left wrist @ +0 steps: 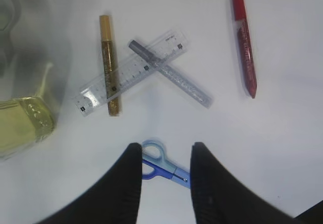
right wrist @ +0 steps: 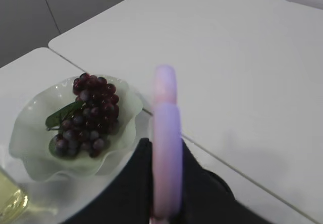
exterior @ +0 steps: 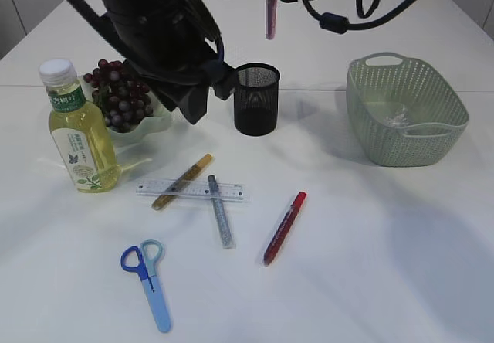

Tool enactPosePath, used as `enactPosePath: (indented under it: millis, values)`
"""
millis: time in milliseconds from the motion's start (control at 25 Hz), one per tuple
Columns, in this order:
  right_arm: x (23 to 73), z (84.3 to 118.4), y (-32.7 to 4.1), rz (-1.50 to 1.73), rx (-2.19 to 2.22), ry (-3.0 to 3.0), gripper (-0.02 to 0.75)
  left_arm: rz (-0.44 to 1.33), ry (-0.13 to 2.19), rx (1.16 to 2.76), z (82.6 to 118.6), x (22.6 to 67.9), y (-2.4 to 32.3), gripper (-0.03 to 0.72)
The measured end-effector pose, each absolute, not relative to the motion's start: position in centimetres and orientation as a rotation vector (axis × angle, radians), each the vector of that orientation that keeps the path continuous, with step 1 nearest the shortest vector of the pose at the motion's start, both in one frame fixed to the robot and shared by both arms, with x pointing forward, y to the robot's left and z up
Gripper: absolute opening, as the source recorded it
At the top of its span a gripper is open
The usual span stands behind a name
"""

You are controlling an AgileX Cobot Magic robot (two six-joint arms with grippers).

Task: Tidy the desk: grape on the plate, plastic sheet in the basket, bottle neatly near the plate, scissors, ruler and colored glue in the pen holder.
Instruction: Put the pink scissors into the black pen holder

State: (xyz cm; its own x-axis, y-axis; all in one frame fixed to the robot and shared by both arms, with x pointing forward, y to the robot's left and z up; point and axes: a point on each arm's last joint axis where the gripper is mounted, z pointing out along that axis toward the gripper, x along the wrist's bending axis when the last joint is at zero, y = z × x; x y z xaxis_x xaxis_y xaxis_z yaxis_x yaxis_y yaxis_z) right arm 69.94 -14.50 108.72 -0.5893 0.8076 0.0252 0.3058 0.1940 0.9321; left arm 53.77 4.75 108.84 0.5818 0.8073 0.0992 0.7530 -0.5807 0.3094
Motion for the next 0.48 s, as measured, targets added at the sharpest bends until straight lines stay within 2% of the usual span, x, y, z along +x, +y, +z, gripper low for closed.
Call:
enactPosePath:
  millis: [240, 480]
  values:
    - [72.7, 105.2, -14.1, 1.407, 1.038, 1.910, 0.080, 0.358, 1.287, 2.574, 108.9, 53.9, 4.8, 0.241]
    - [74.3, 103.6, -13.9, 1.399, 1.010, 1.882, 0.080, 0.398, 1.278, 2.574, 108.9, 54.1, 4.9, 0.241]
